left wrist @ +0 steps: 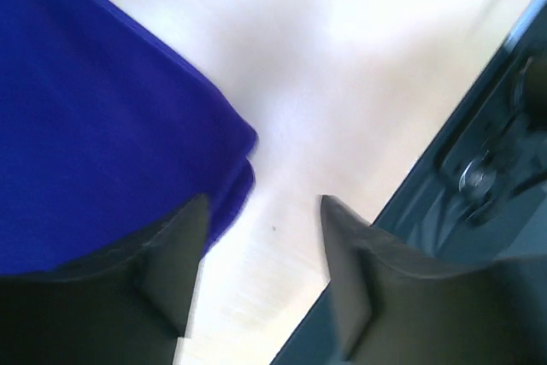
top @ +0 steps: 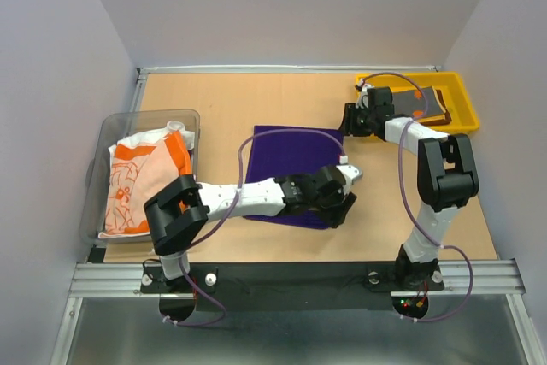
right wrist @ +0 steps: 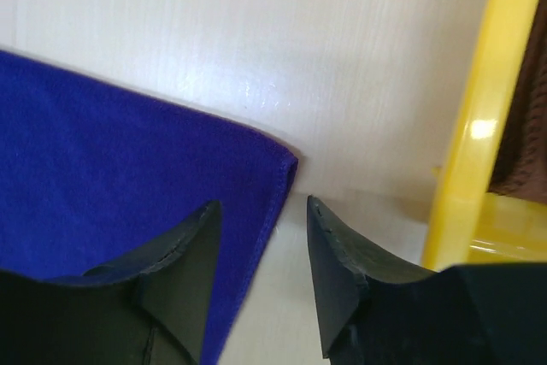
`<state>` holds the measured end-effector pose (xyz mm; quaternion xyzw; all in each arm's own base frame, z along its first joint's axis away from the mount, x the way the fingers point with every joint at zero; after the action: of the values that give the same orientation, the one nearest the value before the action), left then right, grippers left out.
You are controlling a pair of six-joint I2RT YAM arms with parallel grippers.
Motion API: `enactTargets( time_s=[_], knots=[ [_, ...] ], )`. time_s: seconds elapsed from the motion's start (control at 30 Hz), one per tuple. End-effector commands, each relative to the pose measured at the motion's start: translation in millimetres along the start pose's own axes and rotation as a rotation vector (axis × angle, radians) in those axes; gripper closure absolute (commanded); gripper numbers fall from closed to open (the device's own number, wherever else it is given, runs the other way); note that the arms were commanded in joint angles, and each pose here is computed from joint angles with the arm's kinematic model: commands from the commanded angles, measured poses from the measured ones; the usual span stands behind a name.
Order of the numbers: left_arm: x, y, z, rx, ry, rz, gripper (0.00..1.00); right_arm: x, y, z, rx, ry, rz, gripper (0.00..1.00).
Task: Fold and stack the towels
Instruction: Fold the towel
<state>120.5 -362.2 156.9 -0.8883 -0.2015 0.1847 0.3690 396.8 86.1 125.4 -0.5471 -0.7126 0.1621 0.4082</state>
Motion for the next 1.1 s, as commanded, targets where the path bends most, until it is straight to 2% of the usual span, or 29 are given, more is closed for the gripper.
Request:
enactTargets(
  time_s=[0.0,0.07,0.1,0.17,0.23,0.37,0.57,0.77,1.07],
  knots=[
    [30,-49,-50,-0.169,-0.052,-0.097,0.27,4,-25,-30,-0.029,-0.189,0.001,0.47],
    [51,-68,-57,-0.208,-0.065,-0.172,0.17,1,-25,-31,0.011,-0.236,0.011,0.46],
    [61,-73,-58,-0.215,-0.069,-0.202,0.15,0,-21,-38,0.020,-0.253,0.010,0.42],
    [96,-89,-51,-0.208,-0.090,-0.294,0.06,-3,-17,-39,0.066,-0.299,0.007,0.41],
    [129,-105,-44,-0.208,-0.111,-0.382,0.01,-4,-8,-44,0.085,-0.342,-0.013,0.41],
    [169,-126,-24,-0.187,-0.143,-0.507,0.01,-8,3,-45,0.165,-0.386,-0.033,0.41],
    [205,-142,-17,-0.199,-0.129,-0.593,0.01,-15,17,-46,0.232,-0.445,-0.041,0.45],
    [238,-143,-28,-0.224,-0.144,-0.628,0.02,-17,25,-46,0.261,-0.475,-0.057,0.49],
    [282,-135,-53,-0.198,-0.053,-0.658,0.04,-23,38,-34,0.326,-0.476,-0.101,0.52]
  ],
)
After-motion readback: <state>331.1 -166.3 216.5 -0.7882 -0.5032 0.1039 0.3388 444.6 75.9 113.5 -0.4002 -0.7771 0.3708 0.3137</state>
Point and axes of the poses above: each gripper's point midway between its finger pads, its own y axis out along the fingers, its own x axis along the line the jaws close on, z = x × y, the point moved 10 cm from there along -y, back along the fingers, and after that the axes turned 9 degrees about y, right-handed, at the moved point
